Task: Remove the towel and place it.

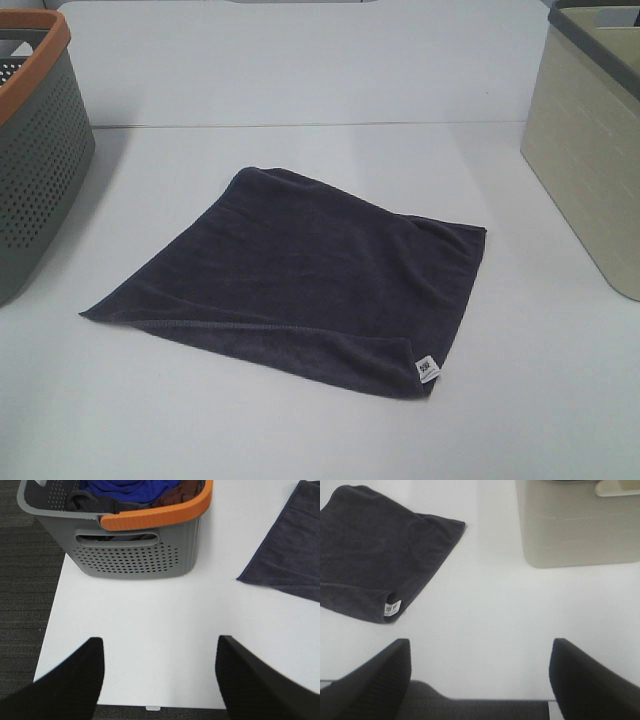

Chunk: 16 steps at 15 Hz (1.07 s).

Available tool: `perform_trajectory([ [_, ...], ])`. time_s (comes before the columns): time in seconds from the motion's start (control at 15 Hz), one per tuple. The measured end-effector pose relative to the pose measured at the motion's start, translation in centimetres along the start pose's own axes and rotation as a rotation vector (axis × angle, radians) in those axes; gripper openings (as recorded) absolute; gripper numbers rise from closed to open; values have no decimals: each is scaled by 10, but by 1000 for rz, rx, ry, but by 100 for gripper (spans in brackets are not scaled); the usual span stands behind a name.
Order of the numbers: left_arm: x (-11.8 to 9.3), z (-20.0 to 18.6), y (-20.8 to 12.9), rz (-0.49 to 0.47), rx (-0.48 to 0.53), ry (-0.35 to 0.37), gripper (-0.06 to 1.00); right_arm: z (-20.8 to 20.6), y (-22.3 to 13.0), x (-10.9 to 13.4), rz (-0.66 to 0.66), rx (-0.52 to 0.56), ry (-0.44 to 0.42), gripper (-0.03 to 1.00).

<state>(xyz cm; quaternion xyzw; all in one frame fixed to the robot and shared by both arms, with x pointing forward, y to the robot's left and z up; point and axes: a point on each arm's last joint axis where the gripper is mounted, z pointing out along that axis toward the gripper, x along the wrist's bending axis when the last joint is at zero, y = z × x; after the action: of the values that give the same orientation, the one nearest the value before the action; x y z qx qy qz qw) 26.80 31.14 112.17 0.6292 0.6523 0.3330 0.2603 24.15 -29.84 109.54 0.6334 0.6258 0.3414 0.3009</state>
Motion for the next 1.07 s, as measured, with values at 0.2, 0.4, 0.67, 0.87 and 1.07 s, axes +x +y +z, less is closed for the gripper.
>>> perform_trajectory([
  [0.2, 0, -2, -40, 83, -87, 7, 61, -5, -23, -2, -3, -175, 8, 76],
  [0.4, -1, -1, -64, 105, -168, 7, 61, 12, -39, -3, -7, -143, 10, 76],
  [0.67, -9, 6, -77, 34, -200, -83, 61, 15, -38, -2, -65, -170, 16, 75],
  [0.87, -13, 17, -76, -47, -233, -114, 61, 18, -39, 1, -49, -159, 50, 75],
  [1.07, -15, 17, -75, -52, -239, -136, 61, 18, -39, 3, -40, -159, 71, 75],
])
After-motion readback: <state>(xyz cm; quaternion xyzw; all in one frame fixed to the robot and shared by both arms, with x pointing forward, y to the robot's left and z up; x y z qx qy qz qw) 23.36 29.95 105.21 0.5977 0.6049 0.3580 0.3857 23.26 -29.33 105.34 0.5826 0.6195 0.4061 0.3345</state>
